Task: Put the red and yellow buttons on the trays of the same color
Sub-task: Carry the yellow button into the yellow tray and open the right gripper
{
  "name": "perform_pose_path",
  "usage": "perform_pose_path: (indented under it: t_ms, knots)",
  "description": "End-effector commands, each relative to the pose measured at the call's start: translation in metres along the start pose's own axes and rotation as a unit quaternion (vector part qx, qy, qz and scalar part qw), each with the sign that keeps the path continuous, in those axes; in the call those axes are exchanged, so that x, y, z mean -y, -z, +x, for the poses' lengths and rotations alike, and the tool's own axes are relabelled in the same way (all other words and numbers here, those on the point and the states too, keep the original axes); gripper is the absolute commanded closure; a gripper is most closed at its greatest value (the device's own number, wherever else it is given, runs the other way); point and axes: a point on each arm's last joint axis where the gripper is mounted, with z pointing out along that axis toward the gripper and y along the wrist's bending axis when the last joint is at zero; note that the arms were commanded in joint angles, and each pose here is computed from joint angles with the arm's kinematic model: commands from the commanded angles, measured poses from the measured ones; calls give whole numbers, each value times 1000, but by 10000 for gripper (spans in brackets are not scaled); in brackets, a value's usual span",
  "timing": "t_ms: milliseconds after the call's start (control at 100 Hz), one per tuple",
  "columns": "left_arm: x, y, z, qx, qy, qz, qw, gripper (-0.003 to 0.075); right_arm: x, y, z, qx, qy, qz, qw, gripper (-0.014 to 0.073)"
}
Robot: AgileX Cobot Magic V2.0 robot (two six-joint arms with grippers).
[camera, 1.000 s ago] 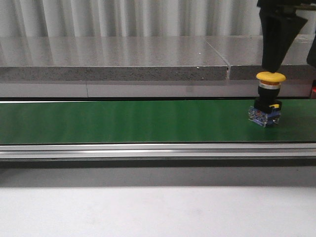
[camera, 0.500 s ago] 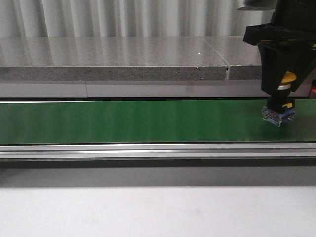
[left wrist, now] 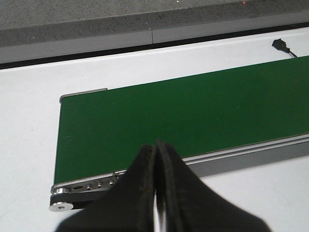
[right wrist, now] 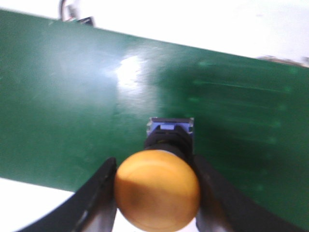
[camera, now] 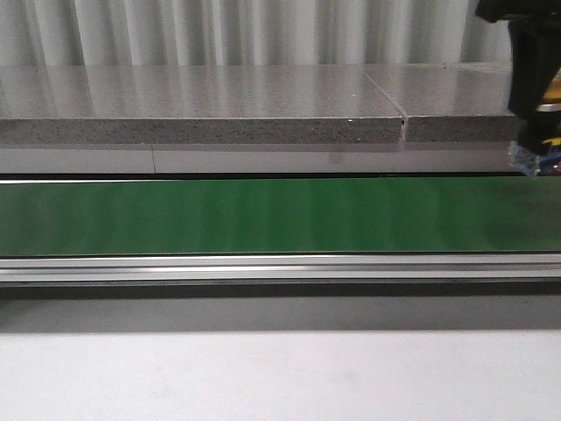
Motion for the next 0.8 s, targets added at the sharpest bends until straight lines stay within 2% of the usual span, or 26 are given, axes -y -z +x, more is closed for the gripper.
perform_pose_path:
  t_ms: [0, 190, 330, 450, 620, 790]
  knots:
    - [0, 4, -14, 46, -1, 0, 999, 740, 19, 33, 2, 53, -32, 15, 998, 536]
    - [0, 4, -14, 46, -1, 0, 999, 740, 65, 51, 22, 74, -117, 47, 989, 536]
    - [0, 4, -14, 46, -1, 0, 999, 740, 100, 67, 41, 95, -182, 78, 976, 536]
    - [0, 4, -14, 46, -1, 0, 999, 740, 130, 78, 62, 103, -246, 105, 958, 536]
    - [0, 4, -14, 46, -1, 0, 999, 740, 170, 82, 91, 97, -344, 136, 924, 536]
    - [0, 4, -14, 46, -1, 0, 999, 740, 190, 72, 109, 110, -386, 156, 903, 536]
